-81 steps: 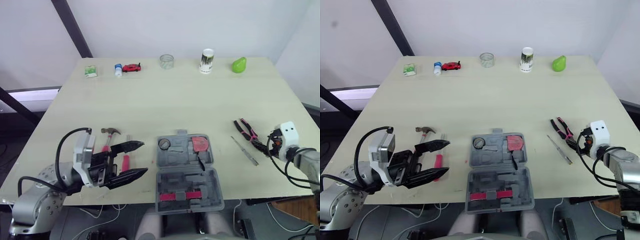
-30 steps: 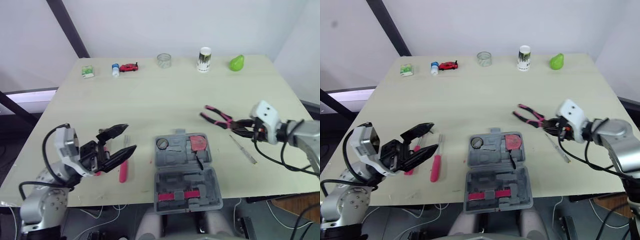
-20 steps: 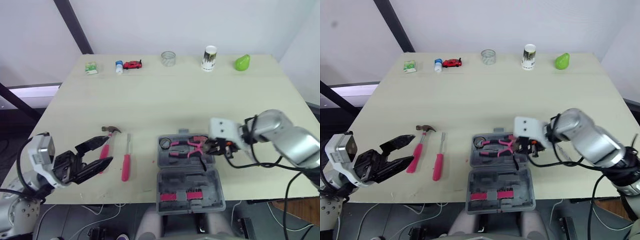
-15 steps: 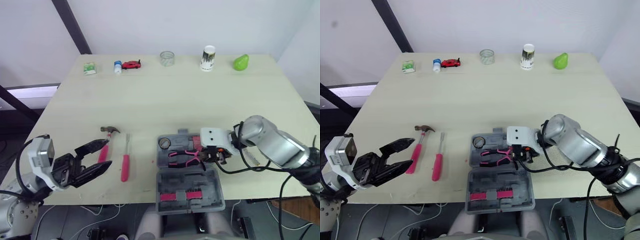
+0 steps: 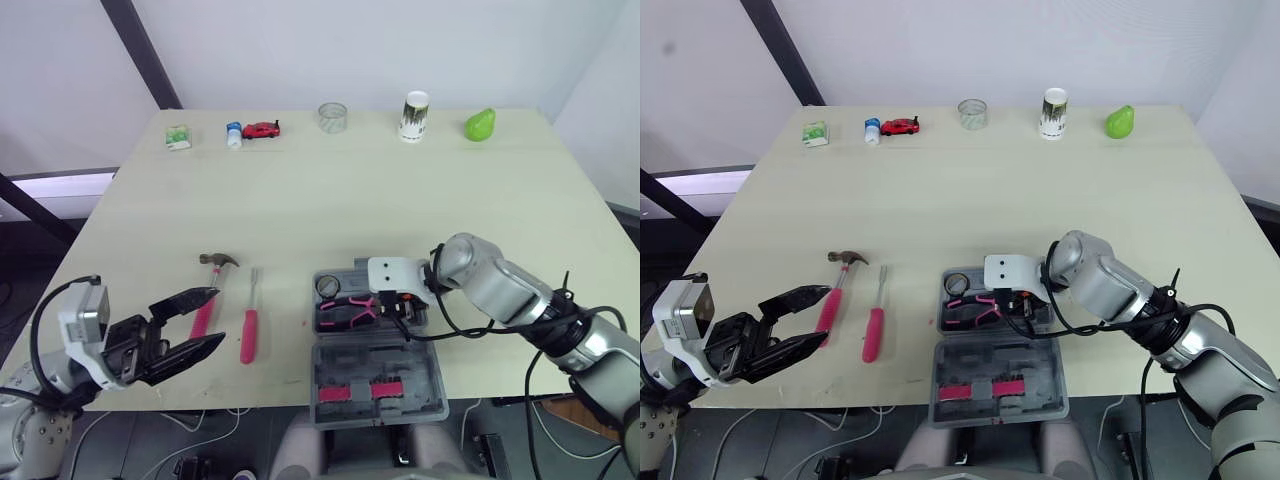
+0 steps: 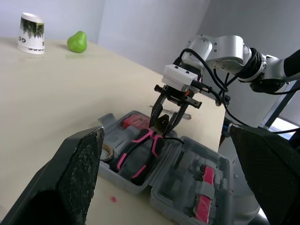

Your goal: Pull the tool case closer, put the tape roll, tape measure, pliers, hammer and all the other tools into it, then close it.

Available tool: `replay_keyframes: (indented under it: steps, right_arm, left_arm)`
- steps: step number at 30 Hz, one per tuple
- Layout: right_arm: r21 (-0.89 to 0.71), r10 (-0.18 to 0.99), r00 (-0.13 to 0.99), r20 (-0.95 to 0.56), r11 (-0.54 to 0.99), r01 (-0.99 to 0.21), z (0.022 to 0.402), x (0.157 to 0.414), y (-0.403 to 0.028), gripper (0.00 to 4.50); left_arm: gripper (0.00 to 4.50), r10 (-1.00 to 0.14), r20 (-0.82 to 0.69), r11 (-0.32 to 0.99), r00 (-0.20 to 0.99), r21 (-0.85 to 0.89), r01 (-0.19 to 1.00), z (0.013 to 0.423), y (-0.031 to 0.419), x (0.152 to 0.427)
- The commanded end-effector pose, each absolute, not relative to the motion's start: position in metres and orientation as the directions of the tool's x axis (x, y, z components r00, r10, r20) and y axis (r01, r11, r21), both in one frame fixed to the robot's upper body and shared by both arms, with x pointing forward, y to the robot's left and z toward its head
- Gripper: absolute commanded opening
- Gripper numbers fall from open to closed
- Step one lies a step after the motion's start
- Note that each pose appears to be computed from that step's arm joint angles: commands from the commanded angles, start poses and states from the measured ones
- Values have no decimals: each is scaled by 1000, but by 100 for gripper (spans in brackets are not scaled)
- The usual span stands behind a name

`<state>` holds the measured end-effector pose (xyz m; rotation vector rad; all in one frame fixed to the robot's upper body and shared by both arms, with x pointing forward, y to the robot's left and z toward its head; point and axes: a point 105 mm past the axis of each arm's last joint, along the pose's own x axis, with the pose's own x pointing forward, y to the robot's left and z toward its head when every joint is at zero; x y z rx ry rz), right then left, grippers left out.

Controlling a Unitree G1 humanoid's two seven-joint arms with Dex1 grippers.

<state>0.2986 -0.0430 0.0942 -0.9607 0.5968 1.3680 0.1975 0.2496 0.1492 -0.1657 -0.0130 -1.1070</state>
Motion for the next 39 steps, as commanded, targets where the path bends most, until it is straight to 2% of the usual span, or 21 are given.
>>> replay_keyframes:
  steps: [1, 9, 14, 15, 16, 18, 22, 24, 26, 27, 28, 32, 33, 35, 36, 39]
  right_arm:
    - [-263, 556, 170, -813, -91, -960, 104, 300, -33, 97]
    - [-218, 555, 138, -820, -81, -973, 92, 295, -29, 97]
    - [-217, 574, 152, -805, -46, -975, 86, 299, -29, 339]
    - [-230, 598, 164, -784, -35, -973, 90, 301, -28, 401]
    - [-230, 621, 168, -765, -21, -973, 93, 302, -27, 434]
    - [-218, 679, 154, -718, -9, -976, 101, 301, -25, 434]
    - [-232, 840, 143, -523, 21, -973, 122, 293, -24, 434]
    - [-161, 916, 180, -359, 130, -978, 131, 295, -20, 434]
    - [-113, 944, 196, -264, 171, -979, 131, 295, -21, 434]
    - [-109, 948, 188, -257, 165, -980, 125, 292, -22, 395]
    - [-105, 951, 186, -249, 164, -981, 119, 289, -22, 378]
    - [-81, 949, 227, -221, 214, -973, 103, 292, -24, 185]
    - [-76, 945, 237, -224, 225, -971, 99, 293, -24, 148]
    - [-69, 942, 249, -225, 240, -968, 94, 294, -25, 40]
    - [-63, 940, 256, -225, 248, -967, 92, 295, -26, 5]
    - [-61, 931, 276, -240, 269, -961, 86, 299, -27, 5]
  left_arm:
    - [450, -900, 83, 423, 429, -75, 903, 157, 248, 196]
    - [450, -902, 83, 419, 425, -78, 905, 155, 246, 198]
    - [450, -904, 85, 413, 419, -78, 907, 155, 245, 199]
    - [450, -904, 85, 413, 419, -78, 907, 155, 244, 199]
    - [450, -904, 85, 413, 419, -78, 908, 155, 244, 200]
    - [450, -904, 86, 413, 418, -77, 908, 155, 244, 199]
    - [450, -902, 89, 417, 423, -75, 906, 155, 243, 199]
    - [450, -900, 92, 420, 426, -76, 904, 155, 242, 199]
    - [450, -900, 93, 421, 427, -78, 904, 154, 241, 198]
    - [450, -900, 94, 420, 426, -79, 904, 154, 240, 198]
    - [450, -900, 95, 419, 425, -80, 904, 154, 239, 199]
    - [450, -901, 96, 417, 424, -79, 905, 154, 238, 199]
    - [450, -901, 95, 417, 423, -78, 905, 155, 238, 200]
    - [450, -901, 94, 418, 424, -76, 905, 155, 239, 200]
    - [450, -901, 93, 419, 424, -75, 905, 155, 239, 200]
    - [450, -900, 89, 421, 427, -75, 904, 156, 240, 200]
